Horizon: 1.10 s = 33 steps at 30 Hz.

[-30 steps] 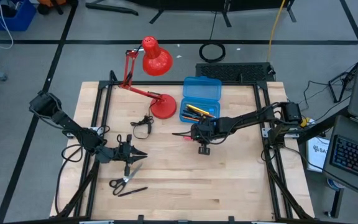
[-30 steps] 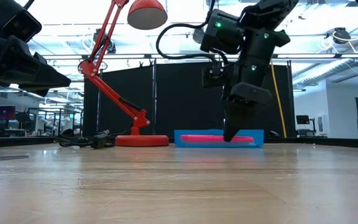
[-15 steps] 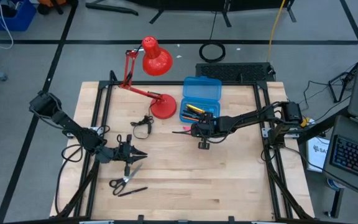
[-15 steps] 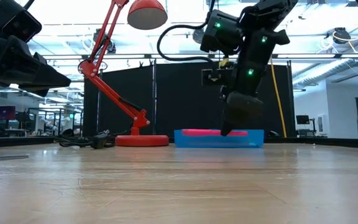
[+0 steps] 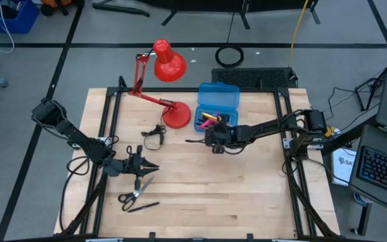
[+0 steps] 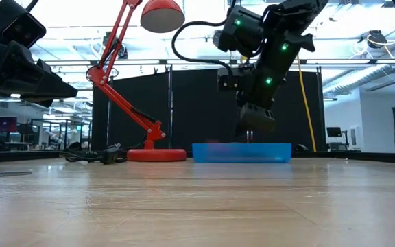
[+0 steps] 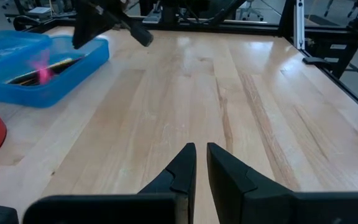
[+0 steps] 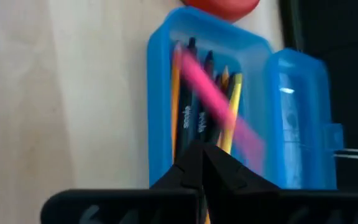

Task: Pick & place school supplies into a supply box
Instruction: Put the pink pen into the blue supply box, then put the black pen into the blue supply box

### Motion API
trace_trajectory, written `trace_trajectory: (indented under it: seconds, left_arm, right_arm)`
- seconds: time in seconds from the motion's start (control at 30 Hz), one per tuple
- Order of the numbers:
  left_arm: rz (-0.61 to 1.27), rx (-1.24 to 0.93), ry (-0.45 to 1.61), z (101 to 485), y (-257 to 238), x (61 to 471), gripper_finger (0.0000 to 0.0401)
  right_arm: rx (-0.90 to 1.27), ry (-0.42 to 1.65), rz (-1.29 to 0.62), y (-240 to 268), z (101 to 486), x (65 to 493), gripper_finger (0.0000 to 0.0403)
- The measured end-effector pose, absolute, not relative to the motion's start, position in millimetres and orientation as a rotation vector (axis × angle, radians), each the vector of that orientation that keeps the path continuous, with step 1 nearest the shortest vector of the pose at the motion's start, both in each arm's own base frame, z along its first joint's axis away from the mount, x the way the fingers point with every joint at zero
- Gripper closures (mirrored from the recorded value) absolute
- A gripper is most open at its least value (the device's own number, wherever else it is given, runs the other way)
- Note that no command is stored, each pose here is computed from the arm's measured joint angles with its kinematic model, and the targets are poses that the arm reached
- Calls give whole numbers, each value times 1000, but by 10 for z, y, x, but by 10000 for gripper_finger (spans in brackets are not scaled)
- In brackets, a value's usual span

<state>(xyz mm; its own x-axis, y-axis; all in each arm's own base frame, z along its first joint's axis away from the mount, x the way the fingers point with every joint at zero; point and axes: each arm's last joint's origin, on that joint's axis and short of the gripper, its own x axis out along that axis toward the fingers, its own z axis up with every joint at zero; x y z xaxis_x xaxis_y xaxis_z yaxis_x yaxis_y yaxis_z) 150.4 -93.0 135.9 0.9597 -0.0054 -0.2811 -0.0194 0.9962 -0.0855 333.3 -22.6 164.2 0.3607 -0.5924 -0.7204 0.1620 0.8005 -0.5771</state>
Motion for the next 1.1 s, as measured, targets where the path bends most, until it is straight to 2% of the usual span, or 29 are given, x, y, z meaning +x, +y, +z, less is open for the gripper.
trace_trajectory:
  seconds: [0.37, 0.67, 0.93, 1.1]
  left_arm:
    - [8, -84, 289, 1354, -929, 1502, 359]
    - [24, -62, 288, 1352, -924, 1501, 359]
    - [38, -33, 289, 1347, -917, 1500, 359]
    - [72, -48, 280, 1350, -908, 1500, 359]
  right_arm:
    - [-439, 1107, -568, -493, 1657, 3328, 399]
    - [-439, 1016, -648, -442, 1704, 3388, 401]
    - [-231, 754, -364, -168, 1816, 3610, 402]
    - [-95, 617, -111, 44, 1899, 3704, 398]
